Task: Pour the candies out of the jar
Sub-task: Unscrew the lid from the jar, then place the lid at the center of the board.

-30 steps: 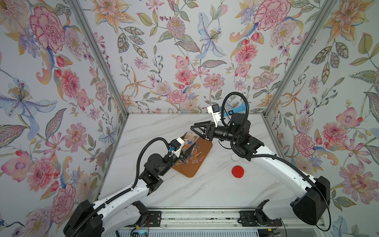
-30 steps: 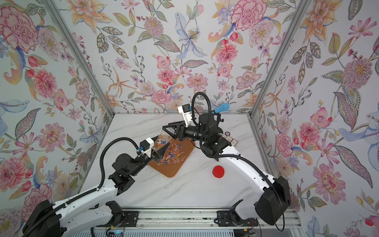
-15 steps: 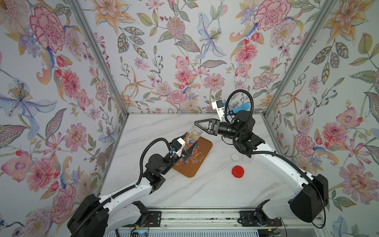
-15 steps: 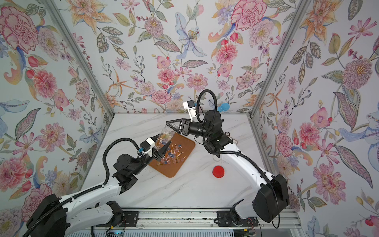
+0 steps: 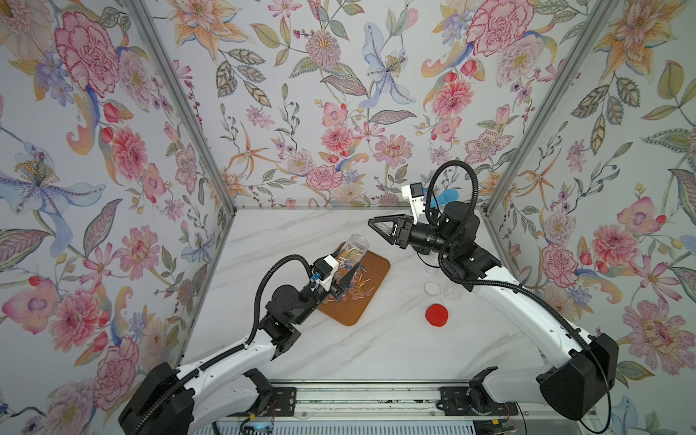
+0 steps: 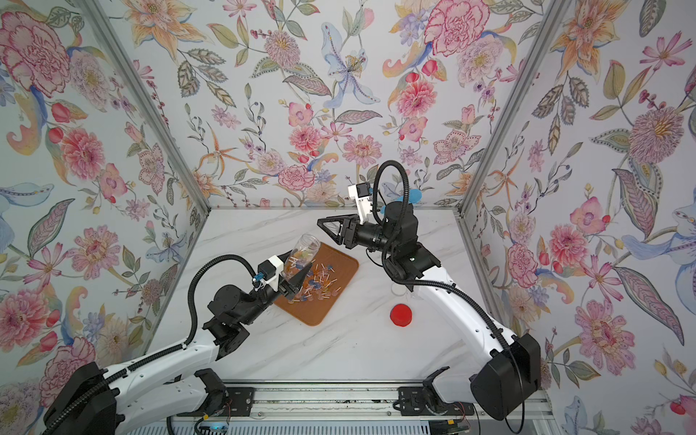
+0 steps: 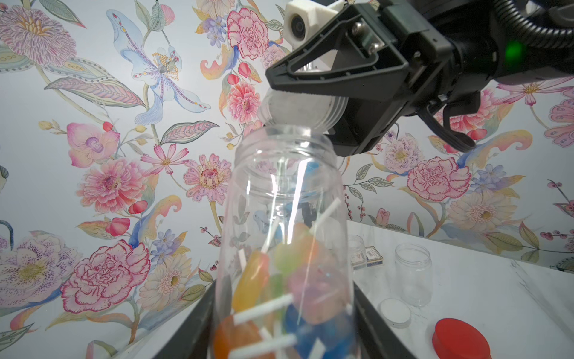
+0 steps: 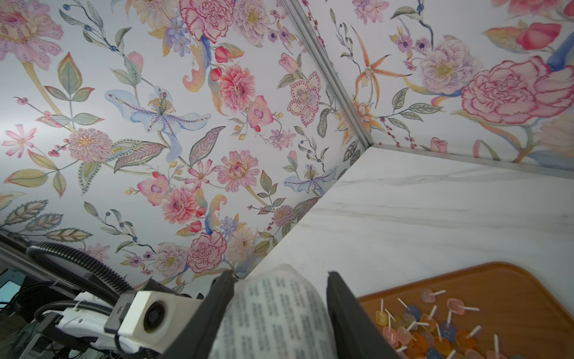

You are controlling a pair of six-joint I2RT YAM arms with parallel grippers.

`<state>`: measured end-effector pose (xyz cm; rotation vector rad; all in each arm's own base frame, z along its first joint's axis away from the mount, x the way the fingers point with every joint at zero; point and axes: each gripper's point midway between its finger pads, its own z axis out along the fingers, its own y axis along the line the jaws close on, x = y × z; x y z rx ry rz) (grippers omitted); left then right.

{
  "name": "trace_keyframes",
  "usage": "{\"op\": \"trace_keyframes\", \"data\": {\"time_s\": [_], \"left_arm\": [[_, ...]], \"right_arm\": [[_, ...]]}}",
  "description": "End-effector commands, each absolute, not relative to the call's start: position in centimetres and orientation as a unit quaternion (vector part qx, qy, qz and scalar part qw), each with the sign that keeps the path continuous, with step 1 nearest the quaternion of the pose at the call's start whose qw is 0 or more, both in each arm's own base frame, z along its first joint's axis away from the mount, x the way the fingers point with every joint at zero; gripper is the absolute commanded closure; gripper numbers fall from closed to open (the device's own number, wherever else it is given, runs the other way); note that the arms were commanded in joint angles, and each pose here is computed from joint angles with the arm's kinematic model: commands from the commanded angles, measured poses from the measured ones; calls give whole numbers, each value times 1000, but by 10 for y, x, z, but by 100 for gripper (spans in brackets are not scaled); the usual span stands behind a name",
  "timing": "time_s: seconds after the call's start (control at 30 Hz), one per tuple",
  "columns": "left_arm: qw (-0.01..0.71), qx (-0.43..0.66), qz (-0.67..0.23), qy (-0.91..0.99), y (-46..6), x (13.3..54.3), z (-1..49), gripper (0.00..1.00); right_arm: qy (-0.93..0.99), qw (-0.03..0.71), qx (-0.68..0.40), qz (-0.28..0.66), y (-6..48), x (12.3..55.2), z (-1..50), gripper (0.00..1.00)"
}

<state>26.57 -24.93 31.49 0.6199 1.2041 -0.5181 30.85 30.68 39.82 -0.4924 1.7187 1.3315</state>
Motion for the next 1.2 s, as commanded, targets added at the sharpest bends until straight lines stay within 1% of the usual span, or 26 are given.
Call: {"op": "trace_keyframes", "data": {"time_s": [0.0,0.13,0.37,0.47,0.57,0.8,0.87,1.07,1.17], "left_arm": [[756,260,-232,554,-238,264,319,100],[748,240,-216,580,-226,266,299,100],[723,212,-201,626,-210,268,262,100],[716,198,-190,642,-202,269,248,100],[705,194,-181,658,-199,272,236,100],[692,185,-187,673,-199,273,225,100],[691,182,-187,674,-199,273,223,100],[677,200,-182,684,-206,277,217,100],[676,202,-182,685,-209,280,218,100]], "right_arm": [[742,466,-186,444,285,321,358,59],[794,457,-161,366,262,328,292,58],[868,416,-120,243,220,325,168,57],[886,405,-99,202,204,324,126,57],[903,390,-74,163,189,323,95,57],[916,391,-59,62,174,319,53,57],[915,397,-64,44,174,315,47,55],[919,388,-61,47,176,311,35,43],[917,391,-52,59,177,312,37,27]]}}
